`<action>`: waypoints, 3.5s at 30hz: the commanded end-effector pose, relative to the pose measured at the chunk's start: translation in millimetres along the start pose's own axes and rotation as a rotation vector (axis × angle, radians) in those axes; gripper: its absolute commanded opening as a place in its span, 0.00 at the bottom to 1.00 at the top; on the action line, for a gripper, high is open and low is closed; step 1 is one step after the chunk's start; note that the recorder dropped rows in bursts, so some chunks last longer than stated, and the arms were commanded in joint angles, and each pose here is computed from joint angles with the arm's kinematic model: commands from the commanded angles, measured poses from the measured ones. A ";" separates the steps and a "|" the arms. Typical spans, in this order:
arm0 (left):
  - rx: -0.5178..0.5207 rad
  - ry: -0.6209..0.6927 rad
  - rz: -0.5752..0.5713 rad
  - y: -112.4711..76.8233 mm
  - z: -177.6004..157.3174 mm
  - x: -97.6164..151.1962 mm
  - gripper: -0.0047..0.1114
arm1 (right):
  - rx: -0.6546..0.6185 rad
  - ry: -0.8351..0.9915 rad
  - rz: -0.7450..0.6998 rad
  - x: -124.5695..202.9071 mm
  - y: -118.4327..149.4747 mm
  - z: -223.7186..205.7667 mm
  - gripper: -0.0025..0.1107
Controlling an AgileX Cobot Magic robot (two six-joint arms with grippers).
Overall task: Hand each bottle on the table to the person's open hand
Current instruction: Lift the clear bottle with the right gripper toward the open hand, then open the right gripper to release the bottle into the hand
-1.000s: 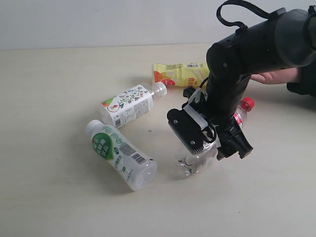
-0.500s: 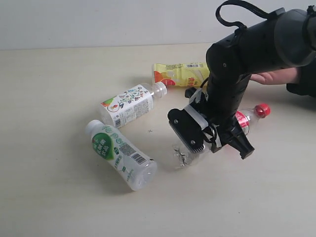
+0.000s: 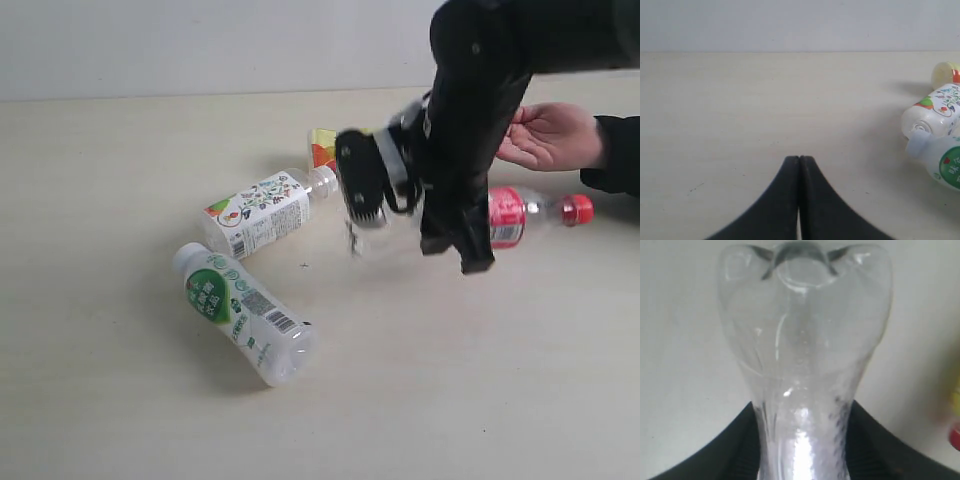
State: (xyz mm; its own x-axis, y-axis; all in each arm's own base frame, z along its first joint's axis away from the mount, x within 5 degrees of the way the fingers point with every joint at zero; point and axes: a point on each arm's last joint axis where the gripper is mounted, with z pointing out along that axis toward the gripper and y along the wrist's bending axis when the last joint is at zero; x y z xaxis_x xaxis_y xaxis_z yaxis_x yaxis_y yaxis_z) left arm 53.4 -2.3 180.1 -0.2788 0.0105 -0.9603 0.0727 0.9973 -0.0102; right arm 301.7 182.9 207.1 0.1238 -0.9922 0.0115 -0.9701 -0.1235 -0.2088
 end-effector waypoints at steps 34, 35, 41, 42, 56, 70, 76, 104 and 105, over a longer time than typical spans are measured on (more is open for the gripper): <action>0.008 -0.014 -0.004 -0.4 -0.5 -0.9 0.04 | 0.176 0.022 1.496 139.5 -156.1 -17.8 0.02; 0.008 -0.014 -0.004 -0.4 -0.5 -0.9 0.04 | 0.162 0.030 1.497 139.0 -156.5 -11.0 0.02; 0.008 -0.014 -0.004 -0.4 -0.5 -0.9 0.04 | 0.154 0.049 1.516 139.3 -158.4 4.8 0.02; 0.008 -0.014 -0.004 -0.4 -0.5 -0.9 0.04 | 0.158 0.044 1.517 139.2 -159.2 6.2 0.02; 0.008 -0.014 -0.004 -0.4 -0.5 -0.9 0.04 | 0.197 -0.004 1.506 138.0 -167.5 22.5 0.47; 0.008 -0.014 -0.004 -0.4 -0.5 -0.9 0.04 | 0.242 0.027 1.479 142.3 -168.6 21.8 0.83; 0.008 -0.014 -0.004 -0.4 -0.5 -0.9 0.04 | 0.252 0.033 1.462 143.3 -167.7 14.0 0.91; 0.008 -0.014 -0.004 -0.4 -0.5 -0.9 0.04 | 0.148 -0.486 1.432 112.0 -121.1 -166.2 0.91; 0.008 -0.014 -0.004 -0.4 -0.5 -0.9 0.04 | 0.148 -0.508 1.430 111.1 -118.5 -172.7 0.91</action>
State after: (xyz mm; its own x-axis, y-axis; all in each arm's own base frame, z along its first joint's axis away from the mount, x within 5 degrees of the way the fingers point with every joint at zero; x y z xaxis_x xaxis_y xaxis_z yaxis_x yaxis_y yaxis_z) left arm 53.4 -2.3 180.1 -0.2788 0.0105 -0.9603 0.0727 0.9973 -0.0102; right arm 406.4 83.1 382.4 -0.8118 -0.1751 -0.5570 -0.2831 0.9524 0.1131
